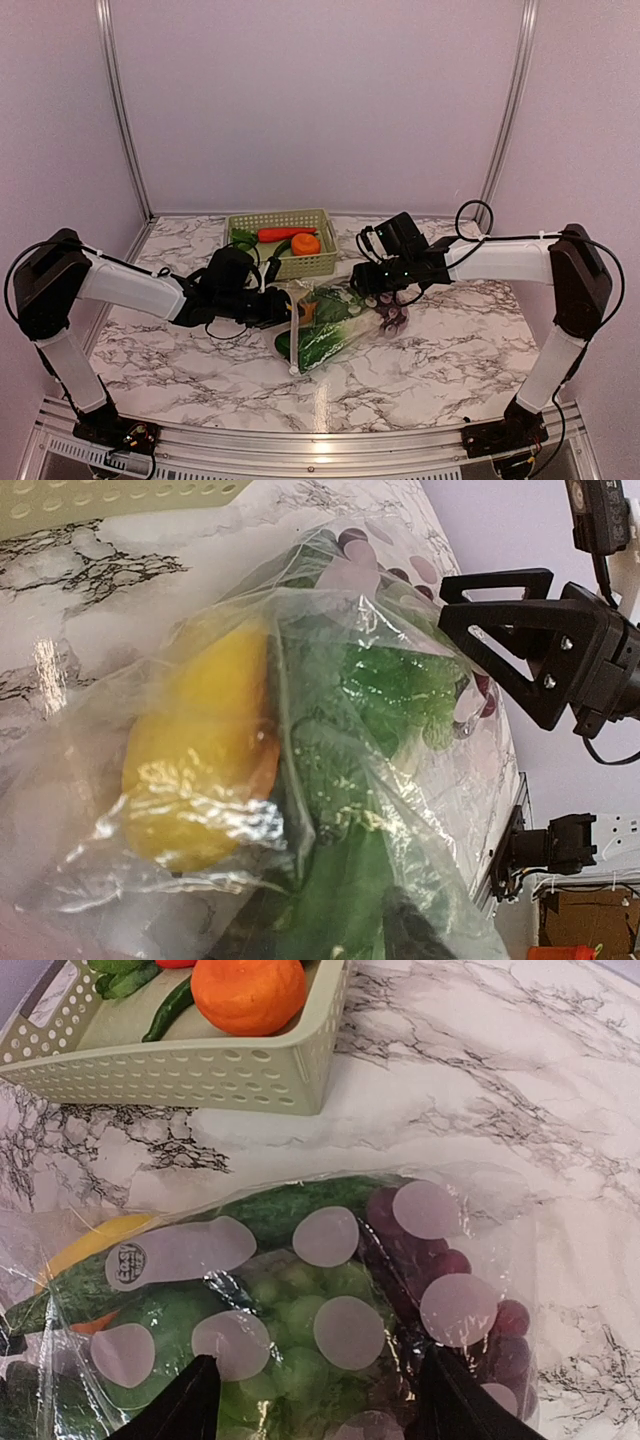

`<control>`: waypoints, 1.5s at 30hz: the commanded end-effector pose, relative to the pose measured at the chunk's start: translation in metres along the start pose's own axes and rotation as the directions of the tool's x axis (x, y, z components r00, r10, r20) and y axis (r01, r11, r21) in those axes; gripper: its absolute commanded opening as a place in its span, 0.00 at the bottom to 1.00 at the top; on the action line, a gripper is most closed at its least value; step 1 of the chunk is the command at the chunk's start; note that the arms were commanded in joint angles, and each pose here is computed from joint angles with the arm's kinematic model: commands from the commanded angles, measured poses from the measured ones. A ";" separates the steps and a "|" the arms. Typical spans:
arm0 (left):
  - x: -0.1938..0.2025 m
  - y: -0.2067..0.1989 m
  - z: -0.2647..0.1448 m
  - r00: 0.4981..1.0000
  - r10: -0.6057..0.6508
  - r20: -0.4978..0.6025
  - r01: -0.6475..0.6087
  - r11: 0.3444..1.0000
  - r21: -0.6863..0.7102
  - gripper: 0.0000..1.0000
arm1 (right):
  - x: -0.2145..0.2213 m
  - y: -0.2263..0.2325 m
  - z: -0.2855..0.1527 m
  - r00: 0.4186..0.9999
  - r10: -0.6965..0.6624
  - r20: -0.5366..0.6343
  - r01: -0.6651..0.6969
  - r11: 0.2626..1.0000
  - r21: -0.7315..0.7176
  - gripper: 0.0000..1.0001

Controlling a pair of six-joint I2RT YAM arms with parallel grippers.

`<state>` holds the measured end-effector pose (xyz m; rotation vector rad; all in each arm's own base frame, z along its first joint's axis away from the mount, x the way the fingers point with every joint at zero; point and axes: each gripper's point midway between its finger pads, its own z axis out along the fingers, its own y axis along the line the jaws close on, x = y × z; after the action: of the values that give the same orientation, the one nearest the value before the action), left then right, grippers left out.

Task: Open the zip-top bag and remove the fake food
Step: Pick up the fake vegetable from the zipper food storage bag.

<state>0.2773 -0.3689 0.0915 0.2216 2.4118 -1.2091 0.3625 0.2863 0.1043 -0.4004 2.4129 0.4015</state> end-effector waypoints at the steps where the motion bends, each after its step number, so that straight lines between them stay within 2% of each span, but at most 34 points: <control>1: -0.001 -0.008 -0.008 0.999 0.035 -0.002 -0.035 0.999 0.025 0.39 | -0.008 0.007 -0.009 1.000 -0.011 0.011 0.011 1.000 -0.017 0.66; 13: 0.014 -0.003 0.001 0.996 0.052 -0.072 -0.049 0.998 0.043 0.40 | -0.023 -0.009 -0.008 0.997 0.004 0.073 -0.008 0.998 0.068 0.67; 16: 0.016 -0.004 0.006 0.991 0.086 -0.105 -0.081 0.996 0.045 0.40 | -0.027 -0.014 -0.011 0.995 0.045 0.090 -0.051 0.996 0.068 0.67; 19: 0.014 -0.002 0.005 0.988 0.092 -0.127 -0.091 0.996 0.013 0.40 | -0.026 -0.012 -0.017 0.995 0.097 0.038 -0.100 0.993 0.064 0.67; 21: 0.011 -0.006 0.004 0.990 0.056 -0.130 -0.054 0.998 0.020 0.41 | -0.023 -0.014 -0.021 0.988 0.152 0.006 -0.152 0.986 0.075 0.67; 25: 0.003 -0.018 -0.004 0.994 0.037 -0.099 -0.034 0.999 0.033 0.41 | -0.028 -0.004 -0.027 0.981 0.194 0.020 -0.194 0.980 0.032 0.68; 29: 0.007 0.010 -0.007 0.999 0.000 -0.037 -0.002 0.999 -0.053 0.41 | -0.028 -0.004 -0.022 0.982 0.174 0.075 -0.175 0.984 0.019 0.67; 32: -0.002 0.025 -0.008 0.997 -0.019 0.080 0.025 0.997 -0.070 0.41 | -0.022 -0.005 -0.015 0.985 0.139 0.098 -0.140 0.990 0.009 0.68; 39: -0.043 0.016 -0.003 0.958 -0.109 0.264 0.114 0.993 -0.003 0.41 | -0.007 -0.001 0.004 0.996 0.083 0.028 -0.083 0.996 0.008 0.67; 45: -0.052 0.005 0.007 0.950 -0.157 0.269 0.149 0.988 0.049 0.40 | 0.005 -0.002 0.012 0.998 0.065 -0.022 -0.064 0.998 0.026 0.67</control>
<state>0.3111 -0.3601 0.0895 -0.0506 2.2915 -1.1923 0.3685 0.2806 0.0944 -0.2660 2.4419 0.4011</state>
